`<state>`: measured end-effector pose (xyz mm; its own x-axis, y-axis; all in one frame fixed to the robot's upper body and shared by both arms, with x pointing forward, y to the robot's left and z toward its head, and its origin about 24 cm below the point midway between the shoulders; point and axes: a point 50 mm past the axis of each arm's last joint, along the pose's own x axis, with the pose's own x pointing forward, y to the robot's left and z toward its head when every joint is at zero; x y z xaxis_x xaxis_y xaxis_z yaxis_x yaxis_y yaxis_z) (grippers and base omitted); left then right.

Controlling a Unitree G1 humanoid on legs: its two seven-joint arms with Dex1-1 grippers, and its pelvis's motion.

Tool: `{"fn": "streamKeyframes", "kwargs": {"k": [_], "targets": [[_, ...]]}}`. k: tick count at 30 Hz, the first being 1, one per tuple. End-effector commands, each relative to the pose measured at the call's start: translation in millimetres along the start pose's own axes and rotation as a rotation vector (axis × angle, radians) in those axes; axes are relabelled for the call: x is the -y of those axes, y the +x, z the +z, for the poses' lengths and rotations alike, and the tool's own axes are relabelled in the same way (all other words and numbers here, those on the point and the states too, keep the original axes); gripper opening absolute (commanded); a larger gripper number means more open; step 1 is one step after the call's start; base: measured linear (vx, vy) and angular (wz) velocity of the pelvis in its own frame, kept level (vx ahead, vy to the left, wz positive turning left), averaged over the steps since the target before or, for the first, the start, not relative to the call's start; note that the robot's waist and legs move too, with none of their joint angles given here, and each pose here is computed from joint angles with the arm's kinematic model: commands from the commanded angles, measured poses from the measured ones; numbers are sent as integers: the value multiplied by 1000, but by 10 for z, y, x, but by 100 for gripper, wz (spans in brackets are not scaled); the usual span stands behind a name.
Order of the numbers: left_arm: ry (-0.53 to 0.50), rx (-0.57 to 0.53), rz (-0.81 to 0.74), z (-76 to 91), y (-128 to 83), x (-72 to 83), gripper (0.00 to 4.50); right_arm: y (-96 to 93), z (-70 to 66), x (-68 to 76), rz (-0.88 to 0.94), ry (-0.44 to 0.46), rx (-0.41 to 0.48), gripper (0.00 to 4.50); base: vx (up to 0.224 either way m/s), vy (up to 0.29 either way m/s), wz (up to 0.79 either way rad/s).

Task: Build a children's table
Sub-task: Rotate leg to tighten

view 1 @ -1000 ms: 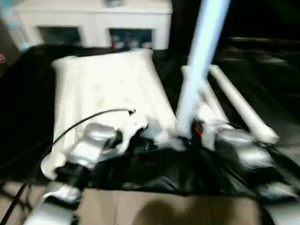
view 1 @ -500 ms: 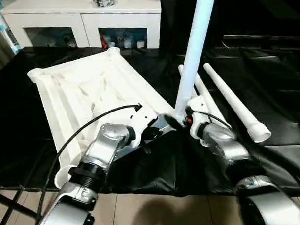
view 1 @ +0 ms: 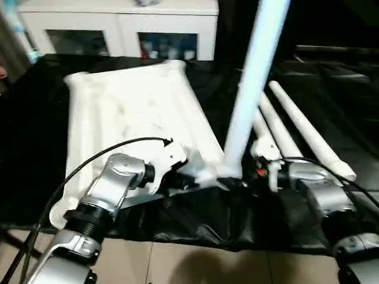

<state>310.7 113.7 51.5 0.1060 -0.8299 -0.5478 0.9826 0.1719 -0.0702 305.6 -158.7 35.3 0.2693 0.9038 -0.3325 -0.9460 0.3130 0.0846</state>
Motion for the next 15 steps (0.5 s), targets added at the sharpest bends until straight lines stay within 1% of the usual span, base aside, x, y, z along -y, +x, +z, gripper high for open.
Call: {"fn": "streamKeyframes", "kwargs": {"k": [1, 3, 5, 7, 10, 11, 13, 15], "targets": [[79, 48, -57, 222, 81, 18, 0, 203, -120, -220, 189, 41, -54, 321, 0, 0, 0], [83, 42, -67, 213, 67, 17, 0, 204, -118, -249, 215, 47, -59, 311, 0, 0, 0], [84, 41, -69, 211, 63, 16, 0, 209, -118, -260, 221, 50, -58, 290, 0, 0, 0], [84, 41, -70, 211, 61, 16, 0, 214, -118, -268, 225, 52, -57, 286, 0, 0, 0], [73, 75, 12, 236, 87, -30, 0, 267, -125, -279, 189, 64, -33, 280, 0, 0, 0], [73, 75, 12, 236, 87, -30, 0, 267, -125, -279, 189, 64, -33, 280, 0, 0, 0], [58, 103, 87, 270, 119, -71, 0, 324, -126, -223, 85, 69, -13, 279, 0, 0, 0], [25, 123, 202, 312, 157, -138, 0, 401, -109, -134, -68, 94, 33, 278, 0, 0, 0]]}}
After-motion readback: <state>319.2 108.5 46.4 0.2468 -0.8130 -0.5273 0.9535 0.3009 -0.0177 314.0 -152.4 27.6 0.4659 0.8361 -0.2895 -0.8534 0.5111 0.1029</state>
